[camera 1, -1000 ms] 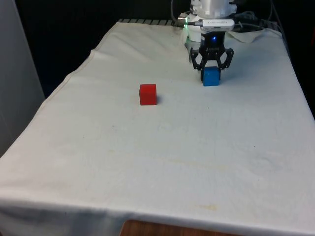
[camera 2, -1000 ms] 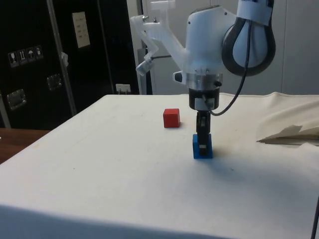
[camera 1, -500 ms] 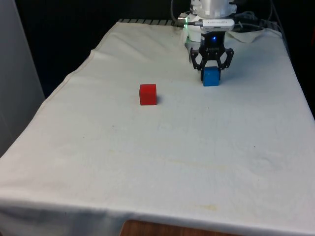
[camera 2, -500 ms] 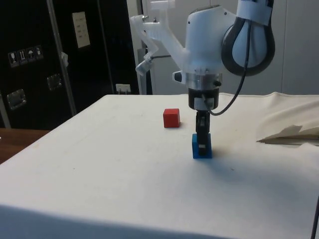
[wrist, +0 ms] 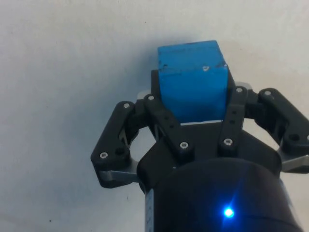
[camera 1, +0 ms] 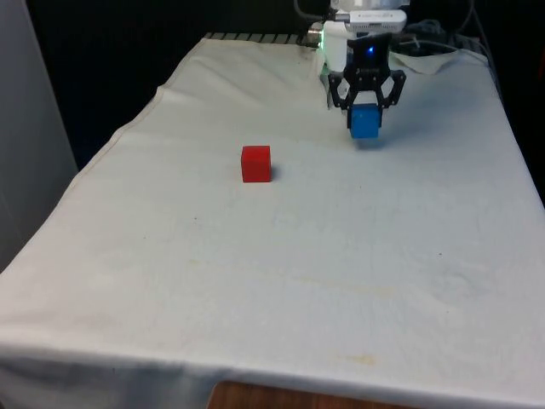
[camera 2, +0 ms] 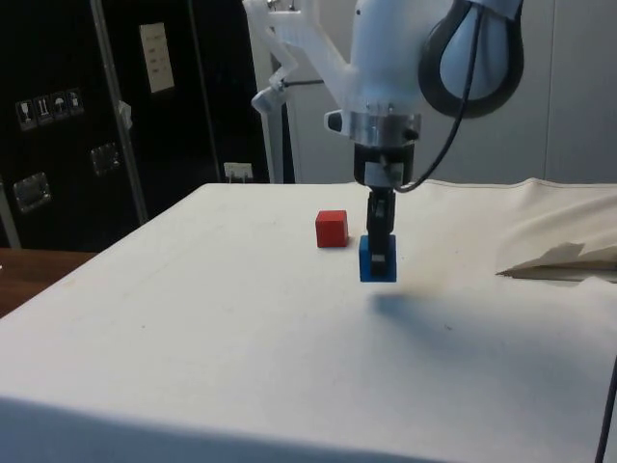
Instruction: Stack the two cubes.
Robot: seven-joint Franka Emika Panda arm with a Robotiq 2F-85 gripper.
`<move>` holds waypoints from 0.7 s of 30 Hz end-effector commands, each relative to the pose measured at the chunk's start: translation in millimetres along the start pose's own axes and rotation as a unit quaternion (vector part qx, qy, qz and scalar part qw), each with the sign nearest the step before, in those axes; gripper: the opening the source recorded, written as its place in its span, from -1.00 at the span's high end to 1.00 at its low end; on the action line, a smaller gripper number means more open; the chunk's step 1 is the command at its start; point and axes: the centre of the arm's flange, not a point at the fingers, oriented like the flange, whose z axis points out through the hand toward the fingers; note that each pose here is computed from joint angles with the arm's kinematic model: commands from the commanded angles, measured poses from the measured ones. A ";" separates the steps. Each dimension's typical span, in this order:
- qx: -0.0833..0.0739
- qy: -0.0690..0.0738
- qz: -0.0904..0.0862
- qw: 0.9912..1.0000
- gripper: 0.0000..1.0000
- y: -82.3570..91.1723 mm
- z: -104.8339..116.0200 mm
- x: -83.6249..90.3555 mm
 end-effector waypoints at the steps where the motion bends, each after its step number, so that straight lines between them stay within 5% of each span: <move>1: 0.000 -0.002 0.001 1.000 0.96 0.7 -3.0 1.2; 21: -0.002 0.008 0.005 1.000 0.96 8.7 -46.8 21.6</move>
